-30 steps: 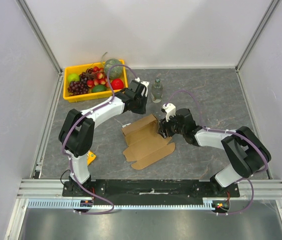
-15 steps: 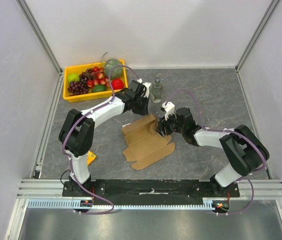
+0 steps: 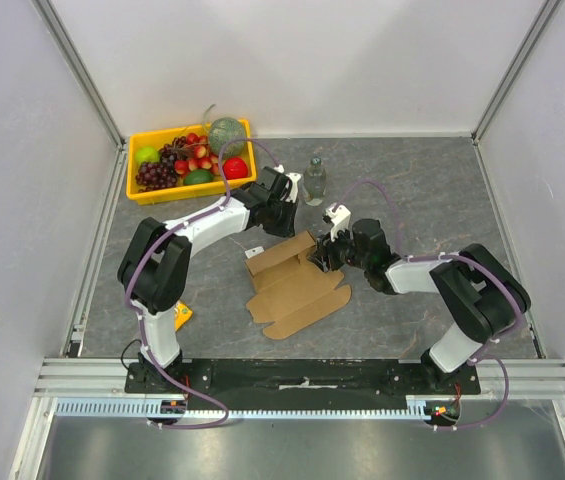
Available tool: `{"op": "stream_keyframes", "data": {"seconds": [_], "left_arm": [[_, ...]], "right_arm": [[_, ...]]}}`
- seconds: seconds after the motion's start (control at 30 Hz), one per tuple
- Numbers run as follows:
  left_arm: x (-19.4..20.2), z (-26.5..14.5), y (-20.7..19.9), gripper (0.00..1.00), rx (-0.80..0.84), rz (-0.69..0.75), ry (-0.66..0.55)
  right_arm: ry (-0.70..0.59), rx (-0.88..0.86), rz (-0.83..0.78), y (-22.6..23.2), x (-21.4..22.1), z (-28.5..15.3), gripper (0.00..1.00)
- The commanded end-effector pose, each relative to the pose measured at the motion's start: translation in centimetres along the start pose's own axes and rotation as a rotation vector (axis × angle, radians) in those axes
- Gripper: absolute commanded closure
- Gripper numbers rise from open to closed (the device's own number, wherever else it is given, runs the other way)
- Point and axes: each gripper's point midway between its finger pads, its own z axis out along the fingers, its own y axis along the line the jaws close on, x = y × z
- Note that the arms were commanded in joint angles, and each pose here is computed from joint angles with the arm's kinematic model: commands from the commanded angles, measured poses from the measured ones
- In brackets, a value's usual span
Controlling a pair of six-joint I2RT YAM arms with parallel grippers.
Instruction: Fold the paper box
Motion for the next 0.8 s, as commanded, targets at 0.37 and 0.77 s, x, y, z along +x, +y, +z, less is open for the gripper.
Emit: {"op": "stream_keyframes", "data": {"seconds": [0.37, 0.77], "left_arm": [[0.0, -1.3, -1.6, 0.94, 0.090, -0.017, -0.032], [1.4, -1.2, -3.1, 0.94, 0.183, -0.074, -0.013]], "right_arm": [[-0.166, 0.076, 0.022, -0.9, -2.6, 0.5, 0.50], [-0.194, 0.081, 0.016, -0.7, -3.5, 1.4, 0.54]]}}
